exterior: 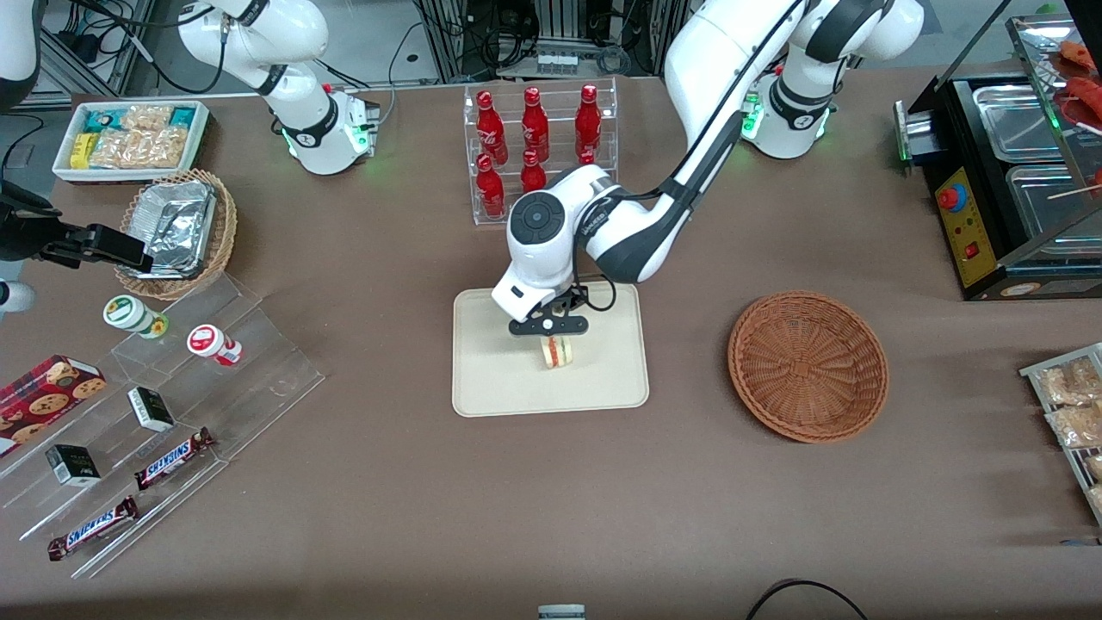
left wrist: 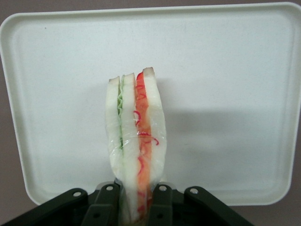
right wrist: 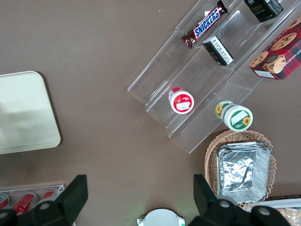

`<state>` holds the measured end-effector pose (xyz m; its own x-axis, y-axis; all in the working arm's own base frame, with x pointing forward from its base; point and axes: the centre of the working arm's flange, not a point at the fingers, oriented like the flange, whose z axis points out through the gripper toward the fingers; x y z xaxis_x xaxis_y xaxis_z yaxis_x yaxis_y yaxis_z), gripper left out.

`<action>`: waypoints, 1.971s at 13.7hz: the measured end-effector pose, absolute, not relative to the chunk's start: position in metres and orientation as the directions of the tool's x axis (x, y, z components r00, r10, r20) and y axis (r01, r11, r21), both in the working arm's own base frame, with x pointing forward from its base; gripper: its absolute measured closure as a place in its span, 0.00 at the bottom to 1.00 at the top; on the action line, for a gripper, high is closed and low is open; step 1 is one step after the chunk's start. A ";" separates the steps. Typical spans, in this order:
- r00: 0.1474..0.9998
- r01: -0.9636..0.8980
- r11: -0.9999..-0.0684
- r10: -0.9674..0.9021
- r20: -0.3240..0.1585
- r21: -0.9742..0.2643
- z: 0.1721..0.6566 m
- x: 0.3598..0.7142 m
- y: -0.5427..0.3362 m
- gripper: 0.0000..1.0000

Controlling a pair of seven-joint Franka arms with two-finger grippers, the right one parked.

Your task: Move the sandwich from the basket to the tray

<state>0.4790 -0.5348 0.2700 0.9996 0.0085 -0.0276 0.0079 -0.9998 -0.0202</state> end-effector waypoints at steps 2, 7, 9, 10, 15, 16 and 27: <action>1.000 -0.010 -1.000 -0.009 -0.016 -0.029 0.253 0.477 -0.538 0.82; 0.999 -0.039 -0.999 -0.039 0.005 -0.033 0.230 0.473 -0.544 0.82; 0.999 -0.045 -0.998 -0.045 0.006 -0.037 0.228 0.472 -0.545 0.82; 0.999 -0.045 -0.998 -0.046 0.007 -0.036 0.229 0.472 -0.546 0.75; 0.999 -0.037 -0.999 -0.037 0.031 -0.021 0.244 0.481 -0.547 0.25; 0.999 -0.031 -0.999 -0.032 0.036 -0.023 0.256 0.484 -0.546 0.14; 0.991 0.135 -0.984 0.134 0.017 -0.120 0.513 0.527 -0.386 0.00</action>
